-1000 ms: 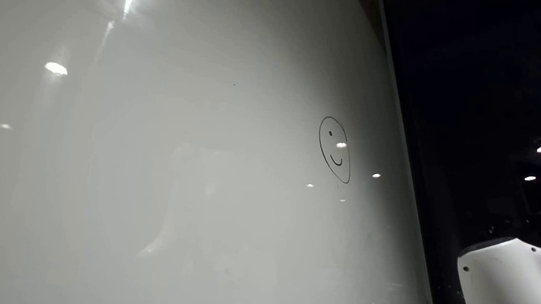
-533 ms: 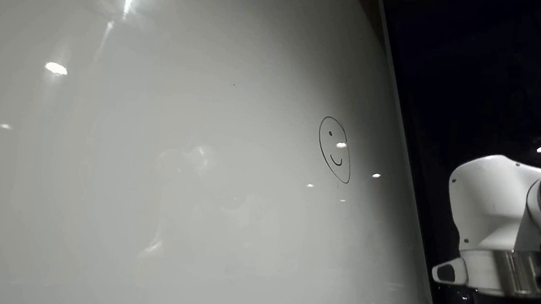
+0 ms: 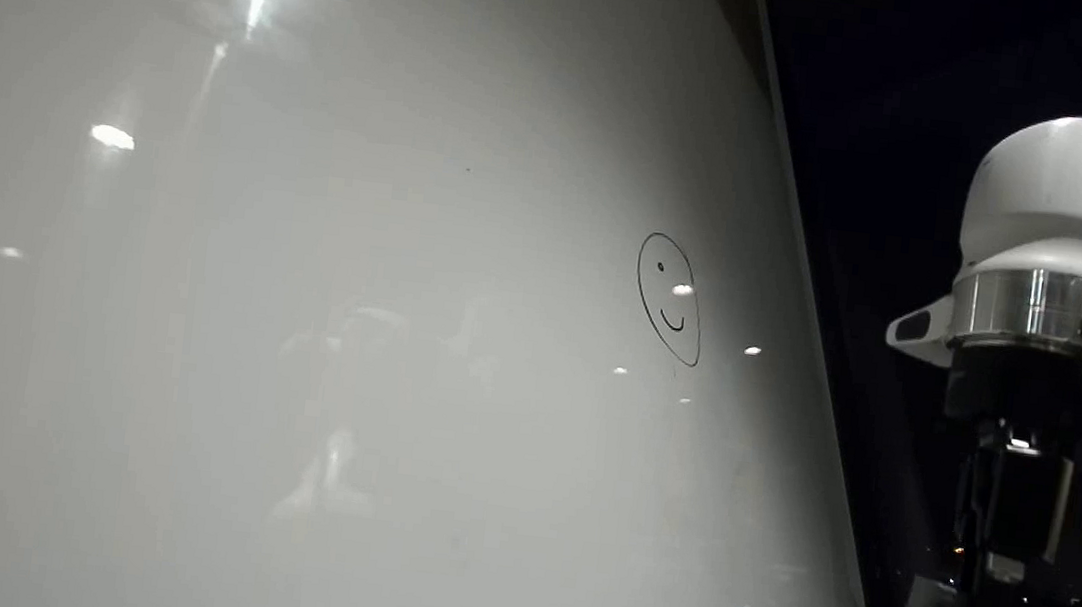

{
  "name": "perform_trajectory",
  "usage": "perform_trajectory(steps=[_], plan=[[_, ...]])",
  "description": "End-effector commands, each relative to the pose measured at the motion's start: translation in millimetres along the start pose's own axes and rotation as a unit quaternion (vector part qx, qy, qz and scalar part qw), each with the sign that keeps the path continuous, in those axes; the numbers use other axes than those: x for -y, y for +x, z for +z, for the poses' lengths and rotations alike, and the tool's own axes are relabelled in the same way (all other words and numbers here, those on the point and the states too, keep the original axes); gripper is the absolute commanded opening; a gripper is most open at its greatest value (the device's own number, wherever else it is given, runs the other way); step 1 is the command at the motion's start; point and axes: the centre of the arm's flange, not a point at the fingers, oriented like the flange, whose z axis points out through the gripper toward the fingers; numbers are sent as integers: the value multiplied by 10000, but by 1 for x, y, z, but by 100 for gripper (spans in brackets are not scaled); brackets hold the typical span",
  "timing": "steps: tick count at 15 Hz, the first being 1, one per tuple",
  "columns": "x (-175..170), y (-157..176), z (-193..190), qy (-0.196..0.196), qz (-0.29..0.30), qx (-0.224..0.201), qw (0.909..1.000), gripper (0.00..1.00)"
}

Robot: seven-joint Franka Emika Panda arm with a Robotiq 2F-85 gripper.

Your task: Use the duster to erase the drawing on the whiteboard

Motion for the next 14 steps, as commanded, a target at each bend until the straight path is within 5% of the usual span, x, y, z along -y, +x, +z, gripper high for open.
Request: perform_trajectory(steps=[1,10,14], plan=[[13,28,-42,80,71,-591,9982,29],[33,96,-97,-50,265,-1585,9870,29],[10,126,-122,-129,417,-1921,9804,29]])
